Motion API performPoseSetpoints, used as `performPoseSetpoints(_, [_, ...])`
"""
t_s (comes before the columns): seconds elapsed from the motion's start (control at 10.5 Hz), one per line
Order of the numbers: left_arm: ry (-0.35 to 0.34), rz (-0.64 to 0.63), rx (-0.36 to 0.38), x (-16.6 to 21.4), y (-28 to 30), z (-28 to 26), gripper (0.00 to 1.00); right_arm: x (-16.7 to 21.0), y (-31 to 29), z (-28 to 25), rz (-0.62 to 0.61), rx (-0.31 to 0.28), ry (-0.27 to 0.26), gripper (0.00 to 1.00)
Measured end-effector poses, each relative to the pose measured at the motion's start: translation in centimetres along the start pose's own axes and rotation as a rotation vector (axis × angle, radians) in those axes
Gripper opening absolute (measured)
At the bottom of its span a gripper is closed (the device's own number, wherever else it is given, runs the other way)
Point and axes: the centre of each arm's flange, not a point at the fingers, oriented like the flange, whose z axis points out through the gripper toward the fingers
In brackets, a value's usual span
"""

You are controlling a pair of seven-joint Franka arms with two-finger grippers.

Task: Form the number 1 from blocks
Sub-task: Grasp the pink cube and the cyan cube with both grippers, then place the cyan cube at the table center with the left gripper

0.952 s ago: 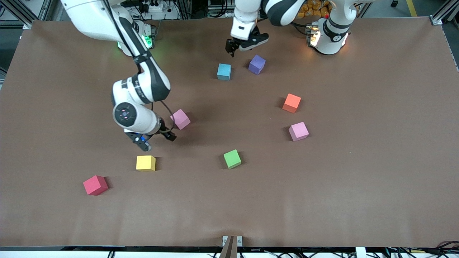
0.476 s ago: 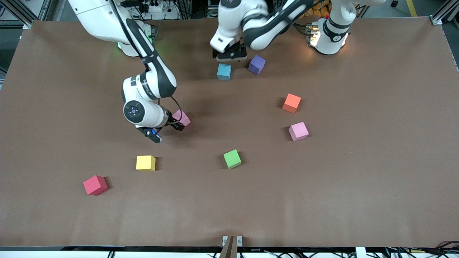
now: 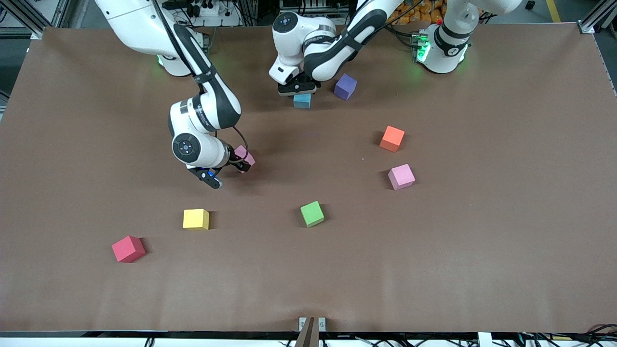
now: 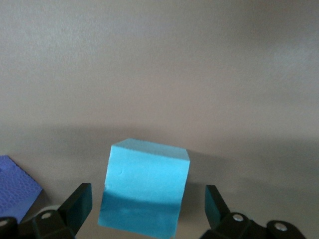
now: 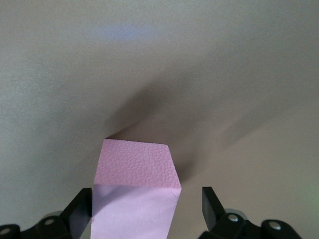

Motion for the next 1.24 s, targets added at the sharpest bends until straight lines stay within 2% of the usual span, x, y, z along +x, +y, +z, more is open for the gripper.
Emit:
performPoseSetpoints(0.19, [0.003,0.003,0.003,0.2,0.0,0.0,1.00,0.0,0.0,0.1,0.000,-0.001,-0.001,0.86])
performPoseSetpoints(0.48, [0.032,0.053,0.012,0.7,-0.3,0.5,1.00,0.1,0.1,0.3,0.001,0.007,0.009,0.84])
performPoseSetpoints(0.86, [0.017,0.086,-0.015,0.3,-0.1,2.1,1.00,0.2,0.0,1.6,-0.016,0.013,0.025,0.84])
performPoseSetpoints(0.95, [0.014,0.079,-0.019,0.3,0.0,2.2,0.84,0.3,0.0,1.9,-0.018,0.013,0.027,0.82])
performPoseSetpoints(1.14, [0.013,0.059,-0.025,0.2,0.1,2.1,0.60,0.4,-0.1,2.0,-0.019,0.016,0.031,0.74])
performPoseSetpoints(1.24, [0.014,0.049,-0.028,0.2,0.2,2.0,0.59,0.4,-0.1,2.0,-0.020,0.018,0.033,0.61])
